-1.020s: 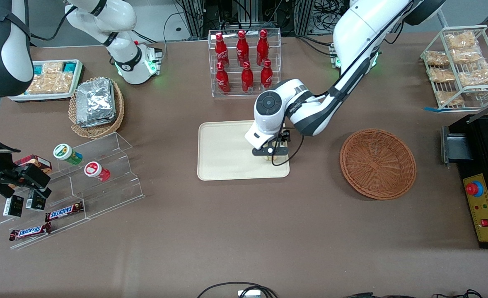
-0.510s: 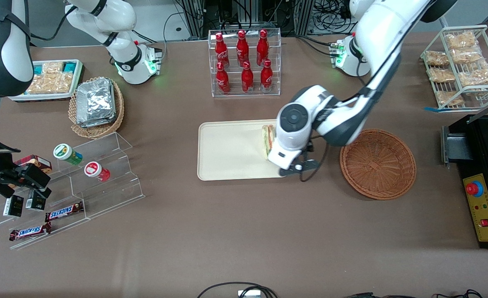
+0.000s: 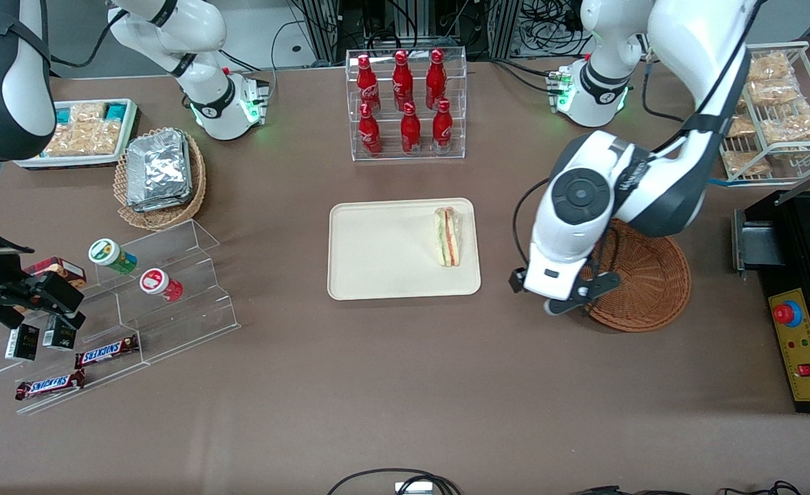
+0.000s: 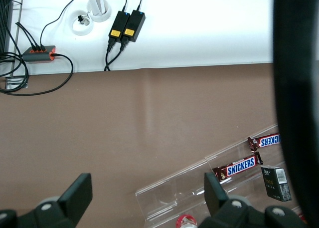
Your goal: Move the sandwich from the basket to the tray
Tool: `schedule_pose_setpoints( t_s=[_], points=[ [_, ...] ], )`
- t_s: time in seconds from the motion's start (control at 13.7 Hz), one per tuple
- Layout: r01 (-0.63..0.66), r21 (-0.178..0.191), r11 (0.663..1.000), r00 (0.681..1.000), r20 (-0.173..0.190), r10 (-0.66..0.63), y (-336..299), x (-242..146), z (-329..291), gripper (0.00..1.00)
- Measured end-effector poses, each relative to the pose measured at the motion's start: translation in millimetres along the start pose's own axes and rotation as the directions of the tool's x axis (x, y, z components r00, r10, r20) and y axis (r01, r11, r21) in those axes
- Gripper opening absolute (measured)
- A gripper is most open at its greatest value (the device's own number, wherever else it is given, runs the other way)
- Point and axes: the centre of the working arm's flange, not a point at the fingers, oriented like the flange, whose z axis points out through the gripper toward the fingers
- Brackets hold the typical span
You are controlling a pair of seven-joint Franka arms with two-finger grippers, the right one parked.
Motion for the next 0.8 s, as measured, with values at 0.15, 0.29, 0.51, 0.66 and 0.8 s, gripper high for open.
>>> schedule_pose_setpoints(
  t_s=[0.15,0.29,0.51,0.66,0.8],
  points=[
    [-0.005,0.008,1.000,1.000,-0.004,0.005,-18.5,15.1,-5.3,1.00],
    [-0.037,0.028,0.999,0.999,-0.001,0.037,-46.1,33.5,-13.7,1.00],
    [-0.098,0.058,0.994,0.995,0.012,0.097,-94.6,54.5,-37.9,1.00],
    [-0.147,0.059,0.987,0.989,0.030,0.146,-127.1,65.7,-52.6,1.00],
    [-0.195,0.052,0.979,0.980,0.052,0.193,-160.9,74.5,-67.7,1.00]
  ],
)
